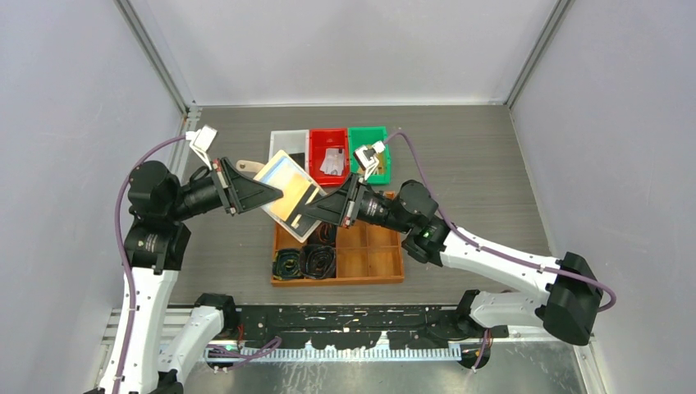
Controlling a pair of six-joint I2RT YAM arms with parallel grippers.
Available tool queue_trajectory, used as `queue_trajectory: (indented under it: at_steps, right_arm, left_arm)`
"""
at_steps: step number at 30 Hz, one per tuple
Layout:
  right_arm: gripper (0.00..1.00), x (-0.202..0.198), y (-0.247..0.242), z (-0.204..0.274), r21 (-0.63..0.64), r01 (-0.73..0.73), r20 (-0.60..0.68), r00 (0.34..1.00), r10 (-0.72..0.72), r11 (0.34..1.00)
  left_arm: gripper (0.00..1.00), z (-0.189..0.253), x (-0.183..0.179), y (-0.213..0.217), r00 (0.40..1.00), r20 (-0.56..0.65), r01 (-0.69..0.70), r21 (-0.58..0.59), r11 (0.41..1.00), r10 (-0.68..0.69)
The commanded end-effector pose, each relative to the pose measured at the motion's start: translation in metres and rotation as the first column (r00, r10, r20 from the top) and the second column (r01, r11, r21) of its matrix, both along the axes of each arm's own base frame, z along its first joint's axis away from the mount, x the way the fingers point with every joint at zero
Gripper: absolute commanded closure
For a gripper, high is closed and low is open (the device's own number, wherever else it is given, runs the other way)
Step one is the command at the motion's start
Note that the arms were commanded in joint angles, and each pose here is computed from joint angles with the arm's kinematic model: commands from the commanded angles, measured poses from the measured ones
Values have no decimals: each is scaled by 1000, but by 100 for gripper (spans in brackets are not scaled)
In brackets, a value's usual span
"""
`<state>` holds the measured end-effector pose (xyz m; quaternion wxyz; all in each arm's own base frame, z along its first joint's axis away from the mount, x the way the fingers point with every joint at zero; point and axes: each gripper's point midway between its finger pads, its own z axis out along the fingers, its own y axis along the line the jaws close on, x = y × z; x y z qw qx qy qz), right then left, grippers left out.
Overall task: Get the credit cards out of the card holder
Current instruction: Remove the credit card from the card holder.
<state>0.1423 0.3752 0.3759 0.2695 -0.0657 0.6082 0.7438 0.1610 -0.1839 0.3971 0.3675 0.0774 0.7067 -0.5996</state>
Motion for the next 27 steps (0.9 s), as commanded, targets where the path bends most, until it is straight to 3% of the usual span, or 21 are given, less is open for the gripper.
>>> queue_trajectory:
  at_steps: [1,3,5,10,16,23,27]
  right_arm:
    - [73,6,1,36,99,13,31,999,-16,995]
    - [65,6,4,46,131,1,31,1000,-5,991]
    - [65,6,6,55,161,-18,34,999,12,987]
    - [93,5,6,52,152,-18,30,999,14,988]
    - [99,1,-7,28,69,22,21,999,-24,997]
    - [100,17,-35,12,-124,88,63,995,-80,988]
    - [100,74,-81,-5,-341,293,107,956,-273,893]
  left_arm:
    - [100,30,-12,1,990,139,4,-18,1000,-1]
    - [100,30,-12,1,990,139,6,-17,1000,-4]
    - [100,31,-13,1,990,139,10,-17,1000,-8]
    - [100,32,-13,2,988,154,0,-7,1000,1]
    - [100,33,-4,7,978,200,-70,29,997,63]
    - [100,37,10,16,948,282,-177,75,981,150]
    - [100,27,13,21,927,342,-209,135,969,152]
